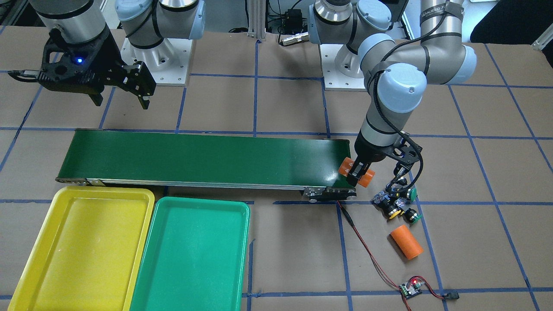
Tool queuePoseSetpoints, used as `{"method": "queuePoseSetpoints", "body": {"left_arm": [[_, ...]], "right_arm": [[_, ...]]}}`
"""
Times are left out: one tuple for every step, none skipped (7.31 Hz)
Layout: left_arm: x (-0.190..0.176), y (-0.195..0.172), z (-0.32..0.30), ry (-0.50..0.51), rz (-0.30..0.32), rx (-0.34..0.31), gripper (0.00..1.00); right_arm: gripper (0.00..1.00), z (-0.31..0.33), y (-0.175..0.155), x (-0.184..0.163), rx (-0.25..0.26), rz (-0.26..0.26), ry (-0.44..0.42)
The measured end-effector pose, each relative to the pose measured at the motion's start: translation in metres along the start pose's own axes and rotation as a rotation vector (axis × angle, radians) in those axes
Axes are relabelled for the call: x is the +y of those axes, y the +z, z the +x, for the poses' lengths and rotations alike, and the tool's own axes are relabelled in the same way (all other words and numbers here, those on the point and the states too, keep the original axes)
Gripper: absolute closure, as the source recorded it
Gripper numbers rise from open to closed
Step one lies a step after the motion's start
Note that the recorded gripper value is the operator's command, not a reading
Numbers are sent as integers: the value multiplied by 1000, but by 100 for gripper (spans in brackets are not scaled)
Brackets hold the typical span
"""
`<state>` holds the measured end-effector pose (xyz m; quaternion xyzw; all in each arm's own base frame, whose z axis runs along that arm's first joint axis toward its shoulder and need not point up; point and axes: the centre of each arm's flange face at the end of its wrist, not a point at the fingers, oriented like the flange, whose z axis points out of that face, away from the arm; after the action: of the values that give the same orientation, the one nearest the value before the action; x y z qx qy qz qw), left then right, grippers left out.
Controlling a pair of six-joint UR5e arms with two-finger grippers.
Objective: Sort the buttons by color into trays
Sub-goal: 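Carry the cylinder onto the conveyor belt and open the left gripper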
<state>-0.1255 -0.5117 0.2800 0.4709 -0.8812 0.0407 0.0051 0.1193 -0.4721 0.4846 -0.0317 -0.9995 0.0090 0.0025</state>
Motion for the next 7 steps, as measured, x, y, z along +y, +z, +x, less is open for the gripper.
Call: {"method": "queuePoseSetpoints", "body": {"left_arm": [[14,4,4,-93,-9,-7,100],[25,10,4,-158,-18,-21,100],[34,16,2,-199,-27,-38,92],[41,20,1,-232,-34,-50,66],[46,24,0,-255,-40,-64,1],[49,27,0,-262,-43,-73,0],[48,27,0,-256,-44,-74,0]], "right_arm": [[0,0,0,0,1,1,0],[0,0,0,0,1,1,-1],[0,0,0,0,2,0,-1],[0,0,0,0,2,1,-1],[0,0,0,0,2,1,-2],[0,0,0,0,2,1,-1],[0,1,0,0,2,-1,0]]}}
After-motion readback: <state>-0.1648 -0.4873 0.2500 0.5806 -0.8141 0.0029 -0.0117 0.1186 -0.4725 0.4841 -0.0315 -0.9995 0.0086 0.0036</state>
